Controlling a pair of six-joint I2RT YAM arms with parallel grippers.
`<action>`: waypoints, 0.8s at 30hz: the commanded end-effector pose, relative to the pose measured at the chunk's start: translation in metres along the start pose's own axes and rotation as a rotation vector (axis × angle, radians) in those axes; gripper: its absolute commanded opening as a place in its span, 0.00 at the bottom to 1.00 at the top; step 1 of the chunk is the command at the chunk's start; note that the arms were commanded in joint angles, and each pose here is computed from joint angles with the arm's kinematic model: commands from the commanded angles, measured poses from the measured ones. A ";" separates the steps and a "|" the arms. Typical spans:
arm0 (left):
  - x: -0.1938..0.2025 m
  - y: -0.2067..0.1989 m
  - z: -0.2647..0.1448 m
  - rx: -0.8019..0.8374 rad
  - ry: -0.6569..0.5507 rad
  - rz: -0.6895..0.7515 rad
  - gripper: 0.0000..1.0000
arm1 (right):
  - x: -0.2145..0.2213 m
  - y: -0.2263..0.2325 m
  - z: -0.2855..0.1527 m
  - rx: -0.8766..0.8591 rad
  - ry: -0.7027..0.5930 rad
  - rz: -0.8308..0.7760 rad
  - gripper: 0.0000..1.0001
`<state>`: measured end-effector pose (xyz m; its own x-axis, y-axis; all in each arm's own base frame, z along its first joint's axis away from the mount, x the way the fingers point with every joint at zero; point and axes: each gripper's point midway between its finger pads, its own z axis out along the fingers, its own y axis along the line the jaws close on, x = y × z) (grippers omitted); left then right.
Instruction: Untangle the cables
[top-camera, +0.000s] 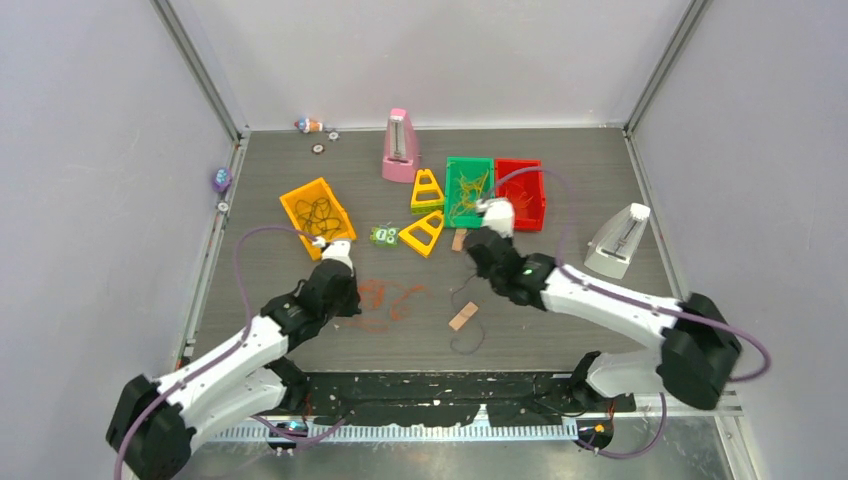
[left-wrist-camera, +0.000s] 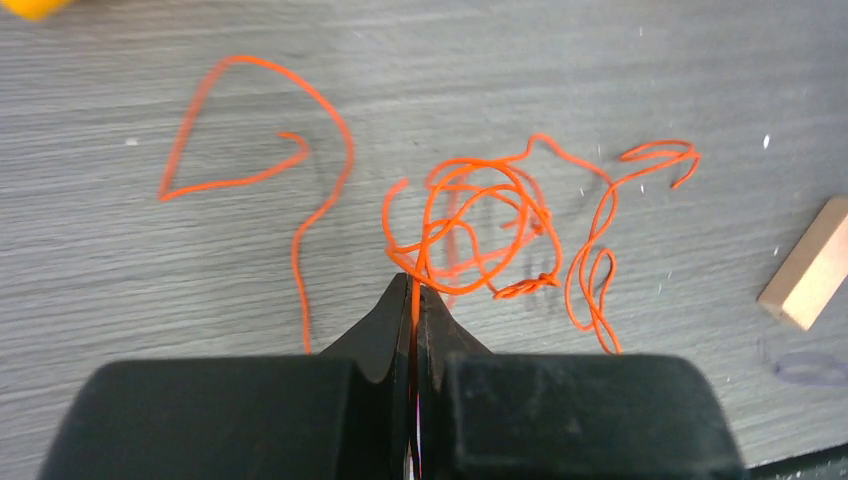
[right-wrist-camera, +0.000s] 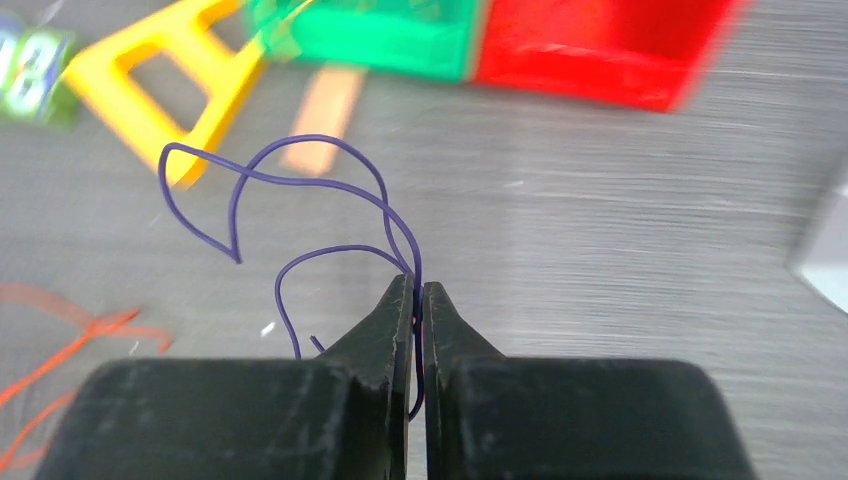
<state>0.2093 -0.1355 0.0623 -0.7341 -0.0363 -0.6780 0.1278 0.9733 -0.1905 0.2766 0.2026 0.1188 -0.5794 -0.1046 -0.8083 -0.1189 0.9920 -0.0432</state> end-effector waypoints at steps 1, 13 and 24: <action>-0.023 0.030 -0.010 -0.108 -0.187 -0.133 0.00 | -0.019 -0.088 -0.018 0.182 -0.080 0.196 0.05; -0.037 0.025 -0.030 -0.077 -0.171 -0.151 0.00 | -0.130 -0.069 -0.085 -0.275 -0.331 0.183 0.05; -0.073 0.046 -0.084 -0.206 -0.207 -0.175 1.00 | -0.231 0.044 -0.100 -0.701 -0.508 0.112 0.05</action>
<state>0.2157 -0.0891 0.1305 -0.6164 -0.2226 -0.7553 -0.0924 0.9730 -0.2114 0.3173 0.2117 0.2911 -0.3675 0.1458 -0.9185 -0.4583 0.8310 0.3153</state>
